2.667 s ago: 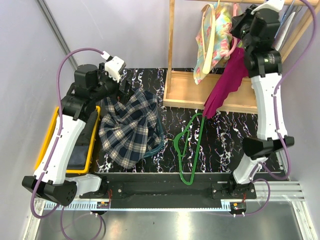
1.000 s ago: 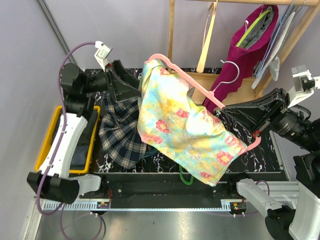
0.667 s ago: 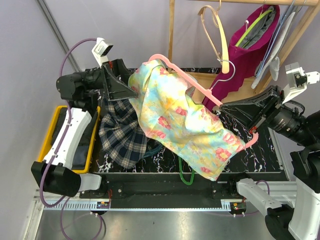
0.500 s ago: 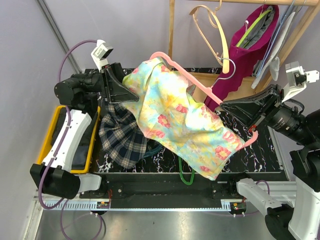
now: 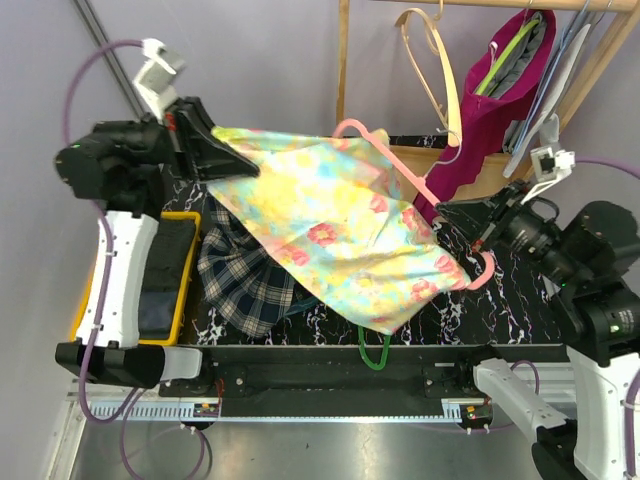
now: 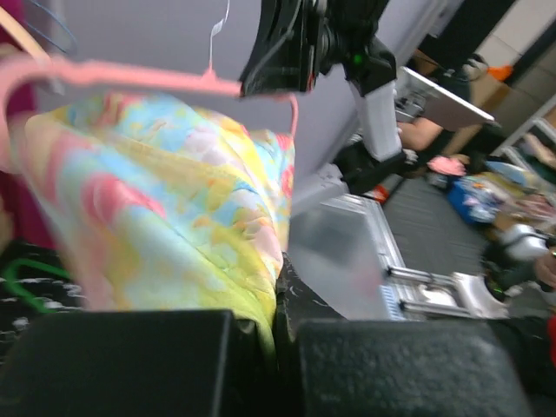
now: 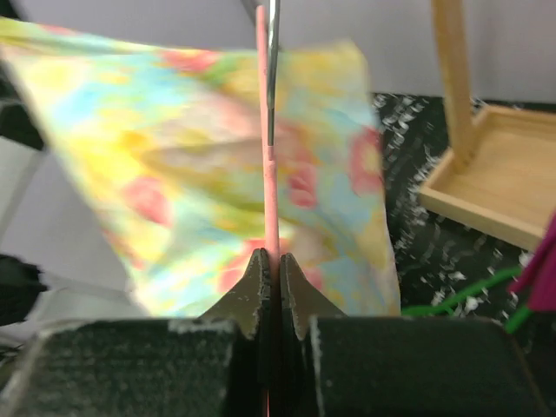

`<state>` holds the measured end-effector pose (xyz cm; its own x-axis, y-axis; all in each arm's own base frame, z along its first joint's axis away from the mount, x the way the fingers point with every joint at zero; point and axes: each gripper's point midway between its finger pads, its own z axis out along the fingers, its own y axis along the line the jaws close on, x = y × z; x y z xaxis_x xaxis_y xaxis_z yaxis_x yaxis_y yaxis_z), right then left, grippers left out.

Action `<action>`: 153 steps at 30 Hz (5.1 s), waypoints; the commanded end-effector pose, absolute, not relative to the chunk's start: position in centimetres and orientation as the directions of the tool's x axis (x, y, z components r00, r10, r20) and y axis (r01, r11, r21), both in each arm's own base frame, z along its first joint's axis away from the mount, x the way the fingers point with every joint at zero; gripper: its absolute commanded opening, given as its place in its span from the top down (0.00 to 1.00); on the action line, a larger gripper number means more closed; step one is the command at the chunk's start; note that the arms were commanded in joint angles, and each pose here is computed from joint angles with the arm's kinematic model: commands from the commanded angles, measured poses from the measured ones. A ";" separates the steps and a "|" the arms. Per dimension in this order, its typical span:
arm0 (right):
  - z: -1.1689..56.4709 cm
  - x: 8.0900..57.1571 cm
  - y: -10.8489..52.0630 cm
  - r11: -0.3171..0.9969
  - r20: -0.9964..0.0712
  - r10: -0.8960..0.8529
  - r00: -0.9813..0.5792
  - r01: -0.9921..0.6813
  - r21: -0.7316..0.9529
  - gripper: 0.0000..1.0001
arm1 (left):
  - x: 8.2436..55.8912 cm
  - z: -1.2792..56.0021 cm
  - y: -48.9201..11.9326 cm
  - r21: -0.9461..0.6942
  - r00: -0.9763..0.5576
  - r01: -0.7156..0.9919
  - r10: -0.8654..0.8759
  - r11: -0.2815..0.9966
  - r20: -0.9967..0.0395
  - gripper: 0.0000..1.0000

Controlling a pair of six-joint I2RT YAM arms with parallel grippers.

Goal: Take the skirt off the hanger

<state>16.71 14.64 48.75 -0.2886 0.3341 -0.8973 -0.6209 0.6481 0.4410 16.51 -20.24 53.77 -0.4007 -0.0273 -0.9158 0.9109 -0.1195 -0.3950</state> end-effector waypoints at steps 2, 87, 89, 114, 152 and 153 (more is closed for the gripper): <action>43.2 20.1 10.9 0.821 -0.909 0.330 -0.255 -0.397 0.410 1.00 | 15.2 58.9 -16.7 -0.167 -0.165 0.984 -0.032 0.063 -0.986 1.00; 53.8 35.9 4.2 0.918 -0.935 0.355 -0.012 0.190 0.347 0.06 | 24.6 34.7 -15.2 0.341 -0.091 0.775 0.627 0.533 -0.773 0.01; 54.1 37.2 4.3 0.914 -0.934 0.358 0.004 0.200 0.352 0.06 | 24.1 38.4 -14.2 0.377 -0.047 0.715 0.579 0.588 -0.814 0.01; 52.7 46.8 -1.5 0.850 -0.924 0.365 0.113 0.363 0.381 0.12 | 22.2 41.1 -13.8 0.336 0.033 0.666 0.424 0.666 -0.905 0.01; 65.2 44.8 0.3 0.919 -0.812 0.345 0.471 0.005 0.394 1.00 | 20.7 40.8 -14.5 0.265 0.017 0.706 0.359 0.656 -0.933 0.01; 65.1 44.7 0.3 0.921 -0.817 0.340 0.465 0.010 0.389 1.00 | 20.5 40.8 -14.6 0.263 0.017 0.710 0.357 0.654 -0.934 0.01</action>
